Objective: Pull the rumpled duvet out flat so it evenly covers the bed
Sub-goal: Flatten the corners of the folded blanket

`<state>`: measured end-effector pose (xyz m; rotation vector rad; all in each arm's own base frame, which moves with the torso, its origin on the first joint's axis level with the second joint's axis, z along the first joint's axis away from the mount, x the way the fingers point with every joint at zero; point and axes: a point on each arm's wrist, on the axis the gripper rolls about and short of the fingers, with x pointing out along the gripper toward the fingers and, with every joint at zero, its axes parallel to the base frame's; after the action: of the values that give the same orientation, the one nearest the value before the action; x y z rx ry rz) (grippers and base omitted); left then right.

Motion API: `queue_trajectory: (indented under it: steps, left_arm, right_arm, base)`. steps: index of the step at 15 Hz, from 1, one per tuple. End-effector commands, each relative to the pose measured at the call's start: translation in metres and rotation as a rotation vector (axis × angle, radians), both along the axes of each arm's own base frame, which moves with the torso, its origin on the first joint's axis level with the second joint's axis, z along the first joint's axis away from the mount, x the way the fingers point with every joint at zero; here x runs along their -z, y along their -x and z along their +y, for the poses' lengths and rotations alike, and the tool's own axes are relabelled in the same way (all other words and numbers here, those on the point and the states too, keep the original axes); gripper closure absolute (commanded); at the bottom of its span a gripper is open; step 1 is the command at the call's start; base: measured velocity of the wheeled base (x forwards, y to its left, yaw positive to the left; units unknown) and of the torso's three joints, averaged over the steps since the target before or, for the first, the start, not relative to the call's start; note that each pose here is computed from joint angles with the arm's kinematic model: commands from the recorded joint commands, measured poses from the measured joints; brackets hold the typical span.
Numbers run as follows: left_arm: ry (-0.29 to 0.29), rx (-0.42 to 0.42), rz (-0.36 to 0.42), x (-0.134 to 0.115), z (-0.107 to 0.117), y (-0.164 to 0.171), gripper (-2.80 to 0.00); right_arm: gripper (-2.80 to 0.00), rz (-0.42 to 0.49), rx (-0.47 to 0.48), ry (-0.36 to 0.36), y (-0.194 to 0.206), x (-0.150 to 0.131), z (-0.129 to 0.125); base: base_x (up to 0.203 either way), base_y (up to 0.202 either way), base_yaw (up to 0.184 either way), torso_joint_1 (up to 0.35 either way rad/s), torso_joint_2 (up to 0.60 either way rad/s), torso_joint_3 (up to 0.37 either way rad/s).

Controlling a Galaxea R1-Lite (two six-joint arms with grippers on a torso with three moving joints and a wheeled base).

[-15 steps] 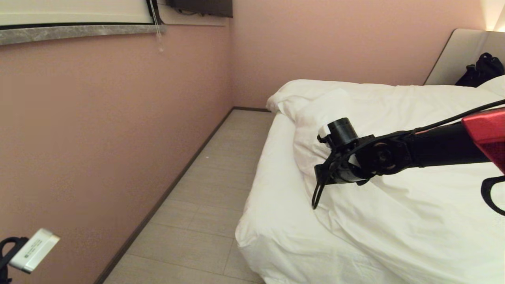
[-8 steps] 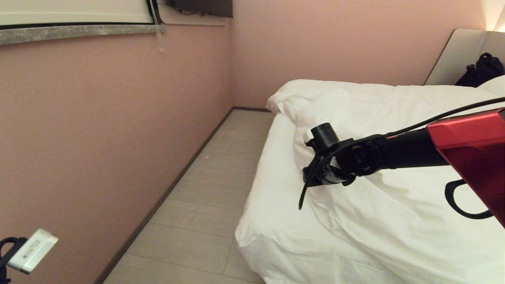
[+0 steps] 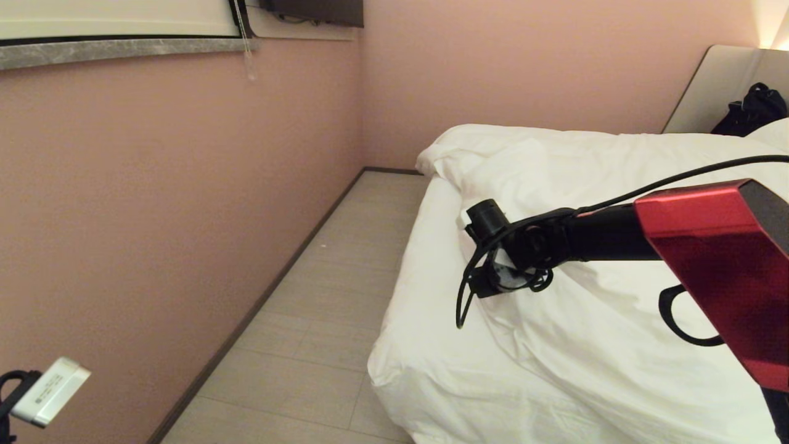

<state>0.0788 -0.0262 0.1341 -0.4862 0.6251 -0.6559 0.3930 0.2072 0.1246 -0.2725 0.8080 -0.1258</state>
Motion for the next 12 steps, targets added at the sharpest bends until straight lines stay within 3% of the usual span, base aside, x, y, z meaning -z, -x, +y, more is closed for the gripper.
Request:
queue_trajectory:
  steps: [1, 6, 12]
  left_arm:
    - [0.003, 0.002, 0.003, 0.0, 0.0, 0.0, 0.0]
    - [0.003, 0.002, 0.004, 0.0, 0.0, -0.001, 0.0]
    - [0.003, 0.002, 0.004, 0.0, 0.0, -0.001, 0.0]
  right_arm:
    - [-2.8, 0.051, 0.028, 0.079, -0.006, 0.027, 0.004]
    - [-2.8, 0.076, 0.052, 0.096, -0.019, 0.053, 0.005]
    - [-2.8, 0.099, 0.143, 0.096, -0.041, 0.07, -0.027]
  base:
    - [0.0, 0.0, 0.0, 0.0, 0.0, 0.0]
    - [0.0, 0.0, 0.0, 0.0, 0.0, 0.0]
    - [0.0, 0.0, 0.0, 0.0, 0.0, 0.0]
